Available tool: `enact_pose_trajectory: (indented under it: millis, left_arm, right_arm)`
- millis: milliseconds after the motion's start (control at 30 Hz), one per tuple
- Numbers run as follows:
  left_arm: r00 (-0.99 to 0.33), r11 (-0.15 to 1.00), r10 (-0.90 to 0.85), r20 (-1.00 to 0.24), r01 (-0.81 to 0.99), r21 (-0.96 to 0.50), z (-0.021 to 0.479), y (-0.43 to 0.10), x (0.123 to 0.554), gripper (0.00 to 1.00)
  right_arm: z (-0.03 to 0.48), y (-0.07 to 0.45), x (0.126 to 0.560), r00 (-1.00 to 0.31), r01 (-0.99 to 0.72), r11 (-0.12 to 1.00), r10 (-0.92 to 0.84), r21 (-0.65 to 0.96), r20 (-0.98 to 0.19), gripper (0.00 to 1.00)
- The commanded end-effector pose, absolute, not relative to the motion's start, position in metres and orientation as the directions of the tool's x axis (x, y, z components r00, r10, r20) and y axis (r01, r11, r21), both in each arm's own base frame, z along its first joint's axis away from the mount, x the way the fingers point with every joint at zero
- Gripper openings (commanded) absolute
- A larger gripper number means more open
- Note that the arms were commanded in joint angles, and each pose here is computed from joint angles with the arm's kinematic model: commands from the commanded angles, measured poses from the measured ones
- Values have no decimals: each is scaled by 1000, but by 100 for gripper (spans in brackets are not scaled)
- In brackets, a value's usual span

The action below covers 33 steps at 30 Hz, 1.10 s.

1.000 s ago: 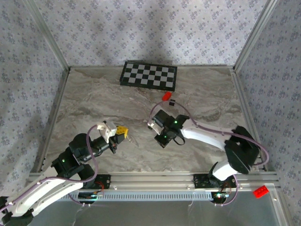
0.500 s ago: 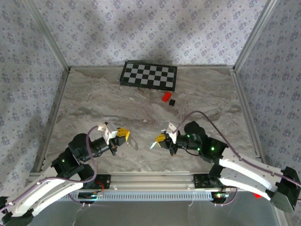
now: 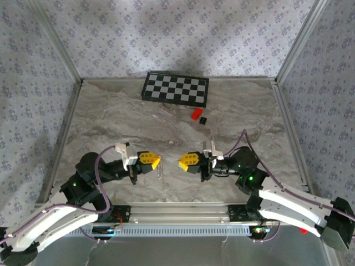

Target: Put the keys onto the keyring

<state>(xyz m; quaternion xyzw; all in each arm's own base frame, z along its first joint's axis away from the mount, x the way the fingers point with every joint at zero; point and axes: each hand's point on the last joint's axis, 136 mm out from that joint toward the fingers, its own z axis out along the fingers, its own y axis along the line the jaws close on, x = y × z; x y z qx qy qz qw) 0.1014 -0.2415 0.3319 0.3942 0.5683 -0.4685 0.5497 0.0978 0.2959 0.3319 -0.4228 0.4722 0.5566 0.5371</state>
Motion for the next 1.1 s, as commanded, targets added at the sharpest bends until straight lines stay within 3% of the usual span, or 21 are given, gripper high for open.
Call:
enact_pose_trajectory:
  millis: [0,300,1067]
  left_arm:
    - [-34,183,-151,-988,981,-61,363,-242,89,0]
    - [-23,157,-155,-988,986,-47,364,-245,85,0]
    - [-39,126,-116,-992,991,-54,351,-247,80,0]
  right_arm:
    - [356,298,95,-70,-997,21,221,76,-973,0]
    - [357,302,97,-32,-991,113,264,64,-964,0]
    - [368,315,93,-13,-992,121,260,46,-965,0]
